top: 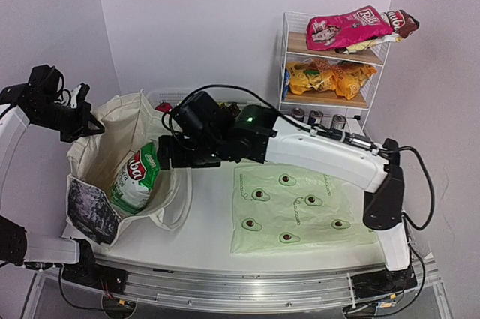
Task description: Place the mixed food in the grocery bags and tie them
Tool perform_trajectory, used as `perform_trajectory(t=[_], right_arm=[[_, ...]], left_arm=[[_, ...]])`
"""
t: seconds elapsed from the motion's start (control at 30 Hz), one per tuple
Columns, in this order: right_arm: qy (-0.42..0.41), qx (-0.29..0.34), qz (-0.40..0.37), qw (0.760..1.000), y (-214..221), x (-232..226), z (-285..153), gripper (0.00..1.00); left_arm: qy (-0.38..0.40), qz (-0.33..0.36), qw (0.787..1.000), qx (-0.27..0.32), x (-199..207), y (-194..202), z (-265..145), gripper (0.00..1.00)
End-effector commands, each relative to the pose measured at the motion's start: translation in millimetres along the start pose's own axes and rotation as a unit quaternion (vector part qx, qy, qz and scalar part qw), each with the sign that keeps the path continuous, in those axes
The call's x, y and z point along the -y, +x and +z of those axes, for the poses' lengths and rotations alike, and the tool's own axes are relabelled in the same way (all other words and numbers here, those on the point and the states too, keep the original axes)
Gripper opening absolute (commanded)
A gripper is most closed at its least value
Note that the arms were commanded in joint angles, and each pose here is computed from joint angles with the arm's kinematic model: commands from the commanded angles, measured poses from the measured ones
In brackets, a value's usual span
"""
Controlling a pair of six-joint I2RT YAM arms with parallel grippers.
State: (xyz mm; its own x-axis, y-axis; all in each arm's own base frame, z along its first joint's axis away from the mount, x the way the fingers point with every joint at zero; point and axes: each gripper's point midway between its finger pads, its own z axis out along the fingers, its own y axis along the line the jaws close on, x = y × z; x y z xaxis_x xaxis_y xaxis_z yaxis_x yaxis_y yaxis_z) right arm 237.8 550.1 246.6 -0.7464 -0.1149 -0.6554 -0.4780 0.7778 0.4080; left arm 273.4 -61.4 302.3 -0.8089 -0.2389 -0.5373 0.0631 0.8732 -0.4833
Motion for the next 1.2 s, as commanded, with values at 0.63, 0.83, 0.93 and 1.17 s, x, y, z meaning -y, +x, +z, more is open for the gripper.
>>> perform_trajectory(t=[0.63,0.83,0.93,1.17], right_arm=[[-0.12,0.045,-0.031,0.991,-45,-58,-127,0.0],[-0.083,0.053,-0.004,0.995,-50,-34,-129,0.0],[-0.07,0.019,0.042,0.996,-43,-13,-111,0.0],[-0.06,-0.029,0.078,0.995,-34,4,-75,0.0]], left_arm=[[0.036,0.08,0.994,0.064,30,-13,-36,0.0],[0.12,0.035,0.992,0.011,50,17,-31,0.0],[0.133,0.022,0.991,-0.01,49,29,-24,0.0],[0.149,0.031,0.988,-0.011,56,32,-28,0.0]])
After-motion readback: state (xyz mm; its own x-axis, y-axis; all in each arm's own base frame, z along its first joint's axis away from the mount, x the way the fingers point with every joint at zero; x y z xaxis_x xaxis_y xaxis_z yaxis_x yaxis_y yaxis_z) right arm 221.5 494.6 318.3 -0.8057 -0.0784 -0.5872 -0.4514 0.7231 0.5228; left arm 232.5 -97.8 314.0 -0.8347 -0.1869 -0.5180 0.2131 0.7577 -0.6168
